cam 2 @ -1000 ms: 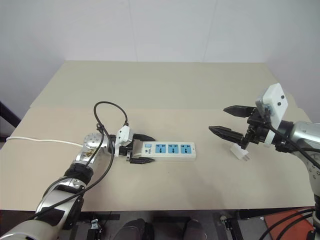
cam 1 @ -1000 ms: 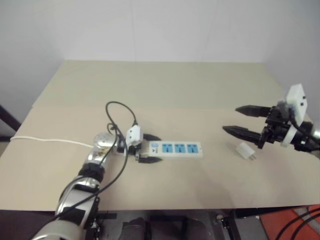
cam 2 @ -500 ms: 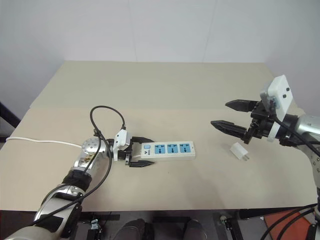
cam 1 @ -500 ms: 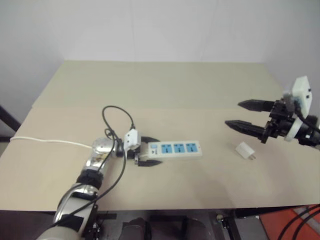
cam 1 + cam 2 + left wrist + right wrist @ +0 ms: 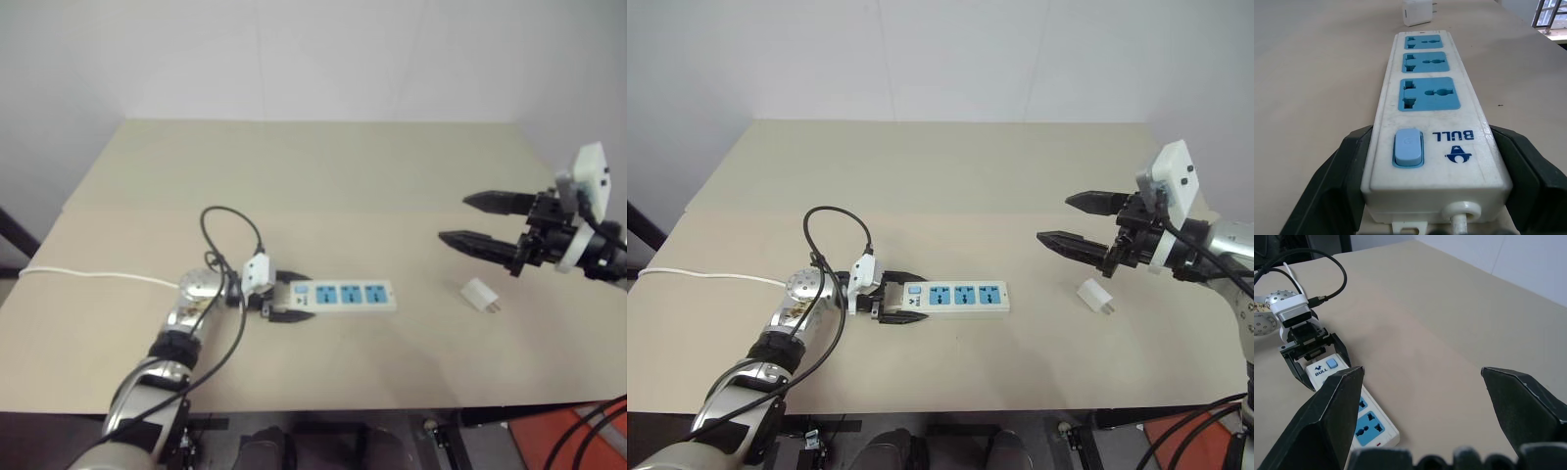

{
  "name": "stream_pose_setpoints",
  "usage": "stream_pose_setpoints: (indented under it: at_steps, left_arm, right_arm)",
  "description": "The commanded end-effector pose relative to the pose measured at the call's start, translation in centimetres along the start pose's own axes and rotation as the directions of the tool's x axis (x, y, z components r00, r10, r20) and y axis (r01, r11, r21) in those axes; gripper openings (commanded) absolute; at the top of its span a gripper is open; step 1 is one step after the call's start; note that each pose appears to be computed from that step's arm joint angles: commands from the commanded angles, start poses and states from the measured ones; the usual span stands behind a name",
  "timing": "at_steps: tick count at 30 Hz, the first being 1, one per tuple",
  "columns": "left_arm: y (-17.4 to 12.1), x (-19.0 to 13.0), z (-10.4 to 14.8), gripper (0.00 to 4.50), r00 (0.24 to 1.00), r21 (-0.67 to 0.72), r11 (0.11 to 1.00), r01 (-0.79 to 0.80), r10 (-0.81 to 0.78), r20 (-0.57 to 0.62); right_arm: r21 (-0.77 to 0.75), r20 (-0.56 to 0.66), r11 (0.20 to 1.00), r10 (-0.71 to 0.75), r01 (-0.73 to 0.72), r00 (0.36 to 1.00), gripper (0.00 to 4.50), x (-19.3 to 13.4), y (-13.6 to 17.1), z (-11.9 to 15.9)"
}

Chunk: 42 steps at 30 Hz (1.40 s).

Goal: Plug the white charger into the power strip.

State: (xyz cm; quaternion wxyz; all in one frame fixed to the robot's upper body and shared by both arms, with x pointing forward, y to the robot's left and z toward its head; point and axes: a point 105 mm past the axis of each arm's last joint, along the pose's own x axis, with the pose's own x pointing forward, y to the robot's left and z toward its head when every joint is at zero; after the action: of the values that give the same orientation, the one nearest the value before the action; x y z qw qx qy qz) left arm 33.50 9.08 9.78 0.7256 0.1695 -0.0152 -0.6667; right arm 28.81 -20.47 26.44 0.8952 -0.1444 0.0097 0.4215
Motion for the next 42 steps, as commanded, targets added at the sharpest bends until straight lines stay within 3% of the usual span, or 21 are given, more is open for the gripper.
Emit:
stream_pose_setpoints:
  at_steps: [1,10,15,21,32,42]
  left_arm:
    - [-0.5,0.1,-0.2,3.29,0.999,-0.001,1.0,0.029,-0.029,-0.021]
    - [-2.2,0.9,1.2,3.29,0.999,0.003,0.999,0.046,-0.046,0.029]
    - [-2.2,1.0,0.8,3.29,1.0,-0.01,1.0,-0.001,0.001,0.013]
    - [-2.1,1.3,0.4,3.29,1.0,0.006,1.0,0.003,-0.003,-0.018]
    - [-1.9,1.8,0.5,3.29,1.0,0.009,1.0,0.012,-0.012,-0.015]
    - [-2.6,1.6,0.0,3.29,1.0,-0.006,1.0,-0.001,0.0,-0.018]
  right_arm:
    - [-0.033,-0.023,0.999,-0.033,0.033,0.999,4.5,-0.8,-0.8,0.2]
    - [0.038,-0.225,0.989,-0.128,0.14,0.966,4.5,-2.1,-4.0,-1.5]
    - [0.106,-0.432,0.955,-0.207,0.277,0.878,4.5,-2.4,-6.3,-3.4]
    - [0.155,-0.658,0.932,-0.149,0.327,0.738,4.5,-2.5,-6.7,-6.7]
    - [0.166,-0.81,0.948,-0.026,0.271,0.586,4.5,-1.4,-7.4,-9.3]
    - [0.206,-0.865,0.955,0.076,0.213,0.495,4.5,-0.3,-7.5,-11.0]
